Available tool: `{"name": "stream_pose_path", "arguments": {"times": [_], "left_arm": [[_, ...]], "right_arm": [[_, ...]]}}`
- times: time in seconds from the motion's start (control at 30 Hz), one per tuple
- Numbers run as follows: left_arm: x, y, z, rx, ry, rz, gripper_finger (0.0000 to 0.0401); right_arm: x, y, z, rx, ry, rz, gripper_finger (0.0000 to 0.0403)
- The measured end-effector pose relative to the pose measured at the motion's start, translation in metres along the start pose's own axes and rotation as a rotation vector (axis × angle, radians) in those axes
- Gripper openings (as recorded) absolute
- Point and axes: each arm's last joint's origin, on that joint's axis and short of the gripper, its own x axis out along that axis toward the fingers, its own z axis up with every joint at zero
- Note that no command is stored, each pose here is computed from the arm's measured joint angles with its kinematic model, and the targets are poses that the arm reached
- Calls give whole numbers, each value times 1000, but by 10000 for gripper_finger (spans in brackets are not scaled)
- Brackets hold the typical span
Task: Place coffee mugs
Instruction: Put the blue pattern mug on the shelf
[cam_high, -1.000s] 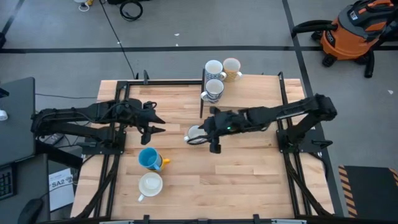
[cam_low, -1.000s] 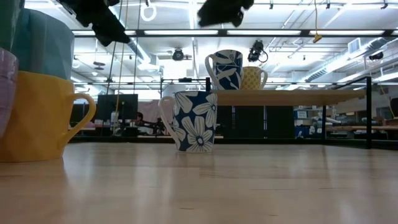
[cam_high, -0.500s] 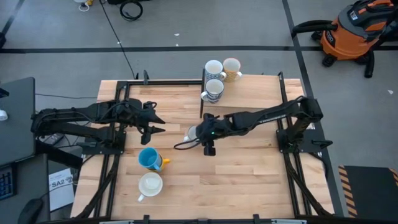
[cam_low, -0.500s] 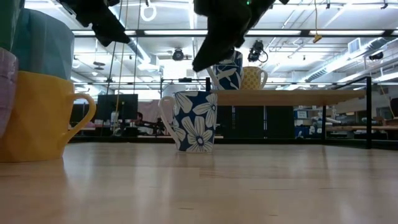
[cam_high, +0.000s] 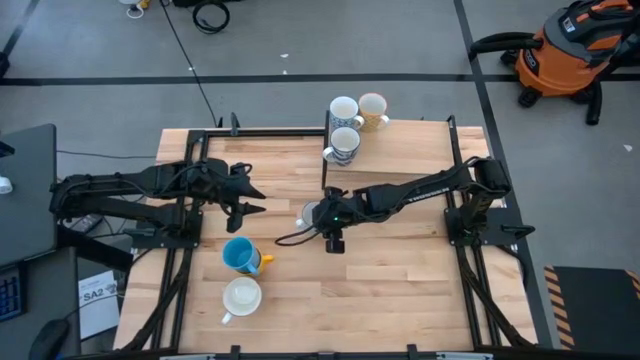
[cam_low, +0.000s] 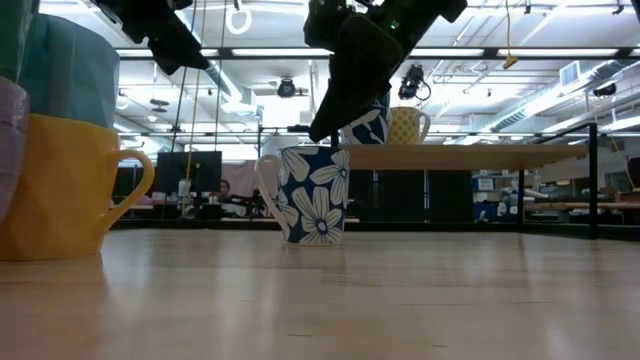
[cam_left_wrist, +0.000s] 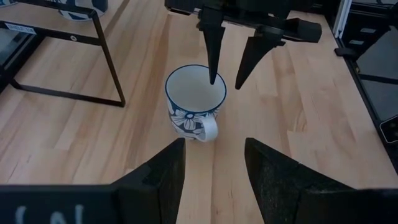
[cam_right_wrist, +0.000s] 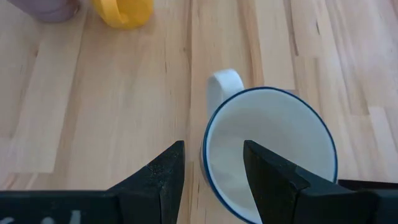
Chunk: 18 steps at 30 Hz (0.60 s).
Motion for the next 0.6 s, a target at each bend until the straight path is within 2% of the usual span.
{"name": "stream_pose_path", "arguments": {"times": [0.33,0.6], "left_arm": [[0,0,0,0,-1,-1,172],[0,0,0,-1,-1,0,172]], "right_arm": [[1,0,-2,3,4,0,170],[12,1,-19,2,19,-2,170]]}}
